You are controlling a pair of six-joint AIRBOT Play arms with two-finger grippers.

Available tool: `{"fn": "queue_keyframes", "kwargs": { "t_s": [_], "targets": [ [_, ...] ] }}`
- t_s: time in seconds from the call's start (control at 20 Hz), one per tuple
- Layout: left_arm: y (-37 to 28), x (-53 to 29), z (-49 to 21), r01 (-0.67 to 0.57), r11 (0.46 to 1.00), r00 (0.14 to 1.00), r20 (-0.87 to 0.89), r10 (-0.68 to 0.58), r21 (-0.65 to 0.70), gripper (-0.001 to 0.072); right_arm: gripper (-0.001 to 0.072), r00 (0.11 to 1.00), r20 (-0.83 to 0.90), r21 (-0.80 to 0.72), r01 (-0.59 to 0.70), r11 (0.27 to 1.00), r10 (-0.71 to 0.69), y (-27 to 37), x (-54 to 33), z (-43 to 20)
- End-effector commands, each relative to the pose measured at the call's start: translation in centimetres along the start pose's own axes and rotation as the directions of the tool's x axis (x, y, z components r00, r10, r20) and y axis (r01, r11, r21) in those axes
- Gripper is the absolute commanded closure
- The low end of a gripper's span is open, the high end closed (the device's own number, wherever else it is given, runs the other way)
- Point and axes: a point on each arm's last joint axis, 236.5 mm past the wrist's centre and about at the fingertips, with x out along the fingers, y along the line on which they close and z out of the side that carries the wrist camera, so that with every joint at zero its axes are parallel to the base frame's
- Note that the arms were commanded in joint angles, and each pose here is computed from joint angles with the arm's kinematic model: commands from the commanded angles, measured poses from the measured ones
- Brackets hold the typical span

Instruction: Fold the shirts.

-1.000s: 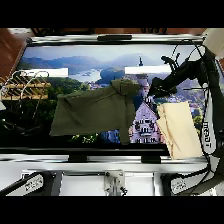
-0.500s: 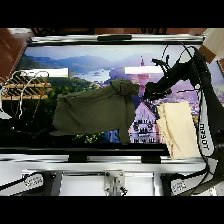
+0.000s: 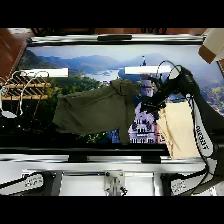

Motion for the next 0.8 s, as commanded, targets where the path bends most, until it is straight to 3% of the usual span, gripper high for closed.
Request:
{"fn": "queue_keyframes", "kwargs": {
  "t_s": [0.0, 0.3, 0.35, 0.55, 0.75],
  "targets": [
    [-0.9, -0.7, -0.1, 0.015, 1.000, 1.000, 0.006, -0.015, 0.006, 0.0676, 0.0255, 0.998, 0.057, 0.079, -0.002, 0.997, -0.002, -0.3, 5.4, 0.8],
    [-2.8, -3.8, 0.4, 0.012, 0.997, 0.996, 0.091, -0.019, 0.073, 0.0675, 0.0256, 0.988, 0.154, 0.101, -0.022, 0.995, 0.007, -0.2, 8.4, 3.3],
    [-3.0, -4.1, 0.5, 0.010, 0.997, 0.995, 0.102, -0.018, 0.079, 0.0675, 0.0295, 0.988, 0.155, 0.101, -0.019, 0.995, 0.003, -0.2, 8.7, 3.4],
    [-3.5, -4.8, 0.4, 0.012, 0.995, 0.993, 0.116, -0.023, 0.096, 0.0675, 0.0645, 0.965, 0.263, 0.124, -0.035, 0.992, 0.001, 0.0, 8.0, 5.8],
    [-6.6, -10.0, 3.1, -0.007, 0.980, 0.973, 0.228, -0.040, 0.201, 0.0678, 0.0642, 0.936, 0.351, -0.067, 0.028, 0.997, -0.002, 2.4, 2.2, 5.5]
  ]
}}
